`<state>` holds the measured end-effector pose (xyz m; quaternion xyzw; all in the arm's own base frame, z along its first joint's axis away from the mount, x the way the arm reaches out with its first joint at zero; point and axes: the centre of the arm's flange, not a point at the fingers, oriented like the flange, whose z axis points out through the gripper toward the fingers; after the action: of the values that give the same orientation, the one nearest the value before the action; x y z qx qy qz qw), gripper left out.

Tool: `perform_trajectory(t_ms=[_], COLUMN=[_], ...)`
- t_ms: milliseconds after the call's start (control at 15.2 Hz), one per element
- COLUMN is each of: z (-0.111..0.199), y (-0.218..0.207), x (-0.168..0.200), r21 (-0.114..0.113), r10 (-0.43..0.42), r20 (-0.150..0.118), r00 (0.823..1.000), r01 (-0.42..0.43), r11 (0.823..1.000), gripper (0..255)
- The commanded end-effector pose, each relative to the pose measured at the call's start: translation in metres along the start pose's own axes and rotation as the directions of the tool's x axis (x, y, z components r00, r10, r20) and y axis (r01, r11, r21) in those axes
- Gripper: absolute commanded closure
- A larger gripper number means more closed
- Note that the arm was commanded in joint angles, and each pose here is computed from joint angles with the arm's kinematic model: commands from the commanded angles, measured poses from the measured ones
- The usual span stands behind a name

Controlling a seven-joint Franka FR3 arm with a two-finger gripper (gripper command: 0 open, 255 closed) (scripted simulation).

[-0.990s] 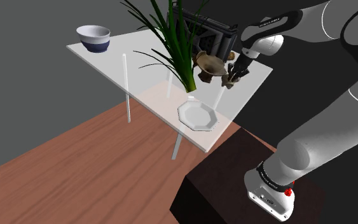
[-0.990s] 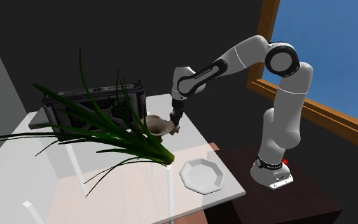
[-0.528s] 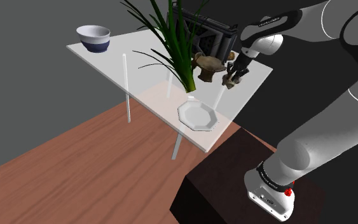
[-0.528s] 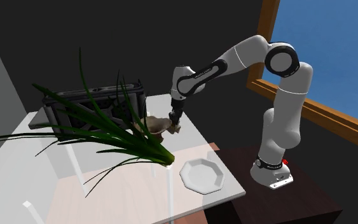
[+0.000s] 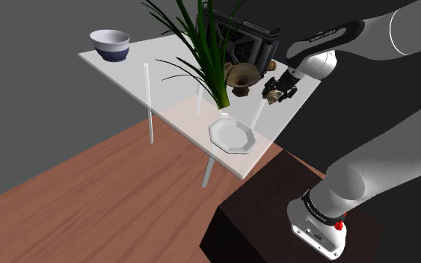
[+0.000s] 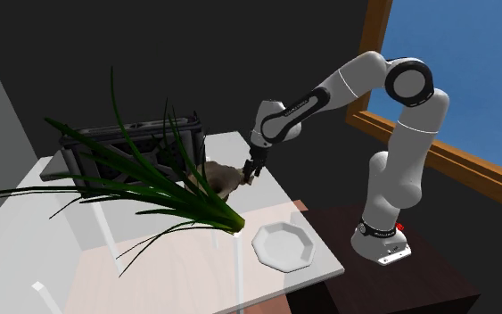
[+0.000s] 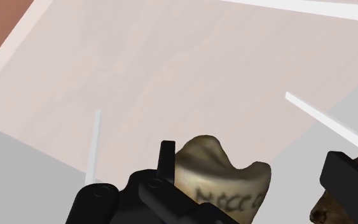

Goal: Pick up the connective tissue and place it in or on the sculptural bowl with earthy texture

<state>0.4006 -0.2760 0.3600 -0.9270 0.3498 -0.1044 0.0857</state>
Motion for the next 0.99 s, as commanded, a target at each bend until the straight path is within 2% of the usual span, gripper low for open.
perform_trajectory(t_ms=[0,132,594,660,924], z=[0.01,0.018,0.018,0.019,0.02], y=[0.0,0.0,0.0,0.002,0.001], x=[-0.002,-0.002,-0.002,0.0,0.004], r21=[0.001,0.001,0.0,0.001,0.001], r10=[0.0,0.0,0.0,0.0,0.0], r20=[-0.001,-0.001,-0.001,-0.001,-0.001], r00=[1.0,1.0,1.0,1.0,1.0], r01=[0.0,0.0,0.0,0.0,0.0], r11=[1.0,1.0,1.0,1.0,1.0], gripper=[0,0,0,255,255])
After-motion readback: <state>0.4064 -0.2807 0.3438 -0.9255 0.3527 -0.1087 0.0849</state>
